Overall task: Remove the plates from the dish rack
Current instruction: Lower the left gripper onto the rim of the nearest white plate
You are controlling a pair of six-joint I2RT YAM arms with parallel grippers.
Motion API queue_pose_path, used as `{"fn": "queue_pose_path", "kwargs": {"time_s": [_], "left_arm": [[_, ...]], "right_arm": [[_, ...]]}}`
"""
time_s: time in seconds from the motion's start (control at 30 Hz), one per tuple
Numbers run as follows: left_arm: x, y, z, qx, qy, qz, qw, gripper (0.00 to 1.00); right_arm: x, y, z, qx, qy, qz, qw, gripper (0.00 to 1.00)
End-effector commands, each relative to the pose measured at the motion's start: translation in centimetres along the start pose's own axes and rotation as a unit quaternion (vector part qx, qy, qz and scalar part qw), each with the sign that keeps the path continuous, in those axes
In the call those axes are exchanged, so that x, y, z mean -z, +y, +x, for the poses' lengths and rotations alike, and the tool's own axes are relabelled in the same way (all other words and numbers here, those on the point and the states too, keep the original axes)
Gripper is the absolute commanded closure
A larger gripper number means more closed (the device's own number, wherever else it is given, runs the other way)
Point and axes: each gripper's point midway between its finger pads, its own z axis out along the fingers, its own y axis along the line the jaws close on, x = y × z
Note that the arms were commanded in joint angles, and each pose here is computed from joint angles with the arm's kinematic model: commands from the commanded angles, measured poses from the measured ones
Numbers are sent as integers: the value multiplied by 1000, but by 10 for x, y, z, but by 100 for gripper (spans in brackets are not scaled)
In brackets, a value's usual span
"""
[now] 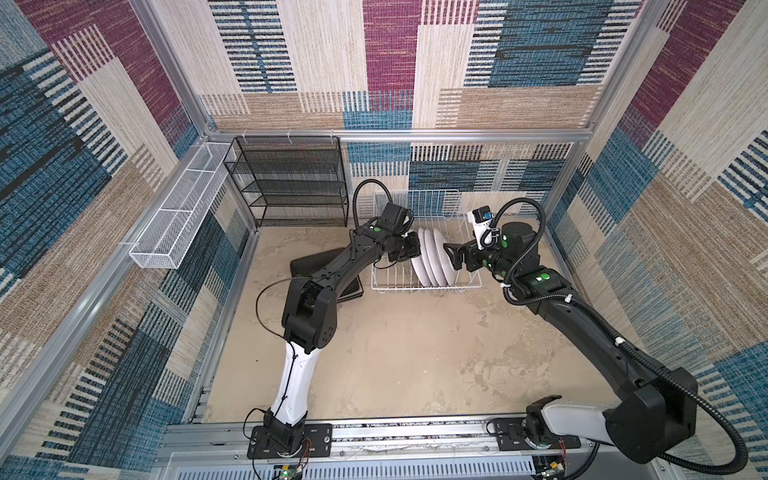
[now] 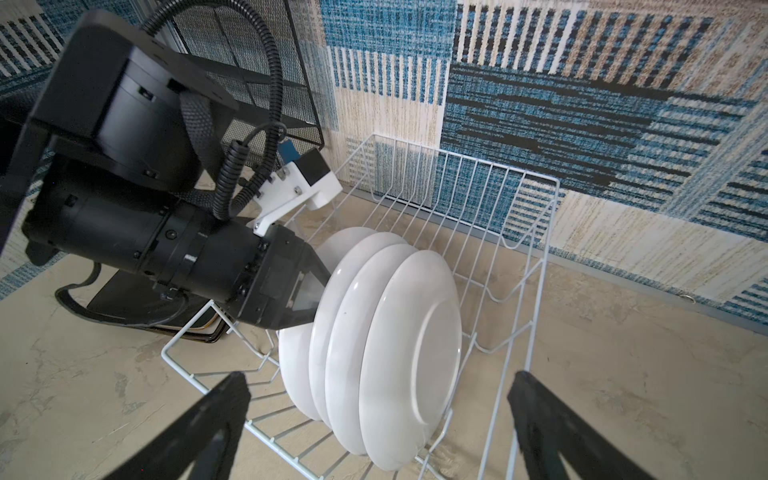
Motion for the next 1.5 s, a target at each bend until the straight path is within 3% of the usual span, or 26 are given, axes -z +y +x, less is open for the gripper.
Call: {"fn": "queue_pose_path", "kwargs": {"time_s": [0.0, 0.8, 1.47], "left_arm": [[-4, -2, 7, 14, 12, 1, 1000, 71], [0, -9, 14, 29, 17, 13, 999, 100], [23, -28, 11, 23, 12, 38, 999, 100]], "right_arm": [[2, -1, -13, 0, -25, 2, 1000, 0], [3, -2, -12, 1, -25, 4, 1000, 0], [3, -1, -12, -2, -25, 2, 1000, 0]]}}
